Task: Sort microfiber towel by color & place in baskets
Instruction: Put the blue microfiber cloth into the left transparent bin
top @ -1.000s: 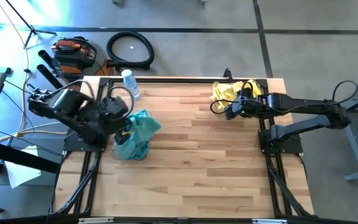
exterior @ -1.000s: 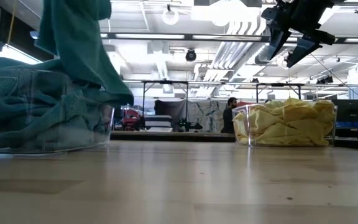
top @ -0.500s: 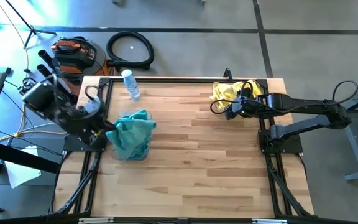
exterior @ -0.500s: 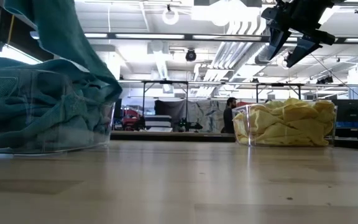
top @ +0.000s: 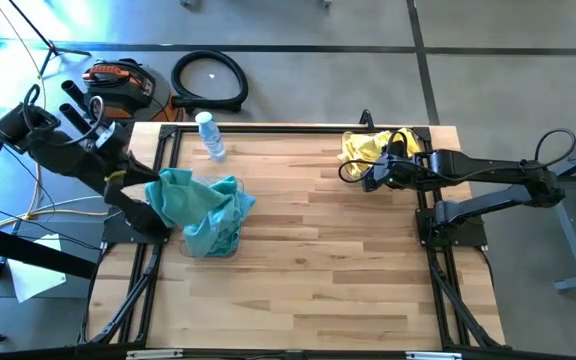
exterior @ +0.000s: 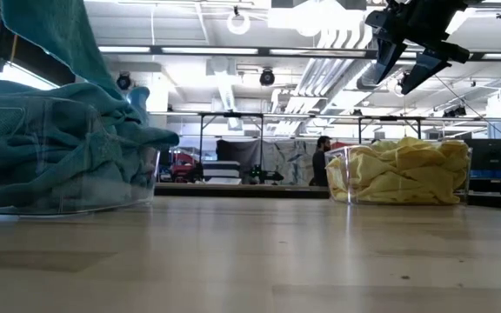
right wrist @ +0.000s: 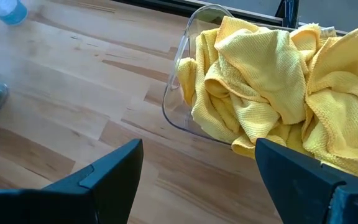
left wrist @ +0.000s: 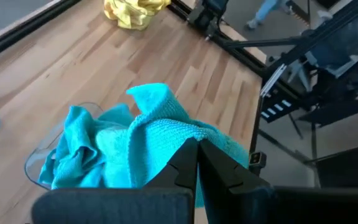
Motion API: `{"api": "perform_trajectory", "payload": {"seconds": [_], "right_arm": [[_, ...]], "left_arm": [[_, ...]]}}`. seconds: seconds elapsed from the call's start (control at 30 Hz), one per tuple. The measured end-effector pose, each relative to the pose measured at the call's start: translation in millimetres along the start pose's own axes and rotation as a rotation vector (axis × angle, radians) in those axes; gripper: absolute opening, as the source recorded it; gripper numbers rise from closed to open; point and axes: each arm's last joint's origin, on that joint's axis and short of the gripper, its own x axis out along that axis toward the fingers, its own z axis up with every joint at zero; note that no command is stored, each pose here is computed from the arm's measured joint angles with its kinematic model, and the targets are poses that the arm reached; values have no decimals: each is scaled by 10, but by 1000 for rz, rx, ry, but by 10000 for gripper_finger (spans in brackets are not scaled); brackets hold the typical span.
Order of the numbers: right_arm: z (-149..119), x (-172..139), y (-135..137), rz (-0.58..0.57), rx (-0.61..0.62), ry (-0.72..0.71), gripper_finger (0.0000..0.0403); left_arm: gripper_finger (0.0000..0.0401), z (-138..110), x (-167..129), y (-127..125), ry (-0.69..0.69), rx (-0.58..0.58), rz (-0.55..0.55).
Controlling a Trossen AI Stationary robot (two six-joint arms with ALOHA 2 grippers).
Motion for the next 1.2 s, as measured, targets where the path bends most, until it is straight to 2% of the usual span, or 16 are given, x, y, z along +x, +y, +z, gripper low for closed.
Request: {"api": "perform_trajectory", "payload": {"seconds": [0.23,0.43,0.5,0.67,0.87,1.0,1.1,1.2], "right_arm": [[0,0,0,0,0,0,307],[6,0,-4,-14,0,-22,307],[8,0,-5,-18,0,-28,307],[9,0,-5,-20,0,-31,307],[6,0,-4,-14,0,-22,307],[5,0,-3,-12,0,-18,307],[3,0,-2,-8,0,-12,307],[3,0,-2,-7,0,-11,307]], "left_arm": [[0,-15,80,-58,0,13,-21],[0,-68,399,-338,55,93,-146],[0,-106,519,-407,82,130,-149],[0,-266,808,-416,176,144,-5],[0,-558,1215,-272,229,37,229],[0,-760,1589,-271,215,-26,226],[0,-868,1855,-289,200,-16,191],[0,-1001,2065,-229,232,-27,254]]}}
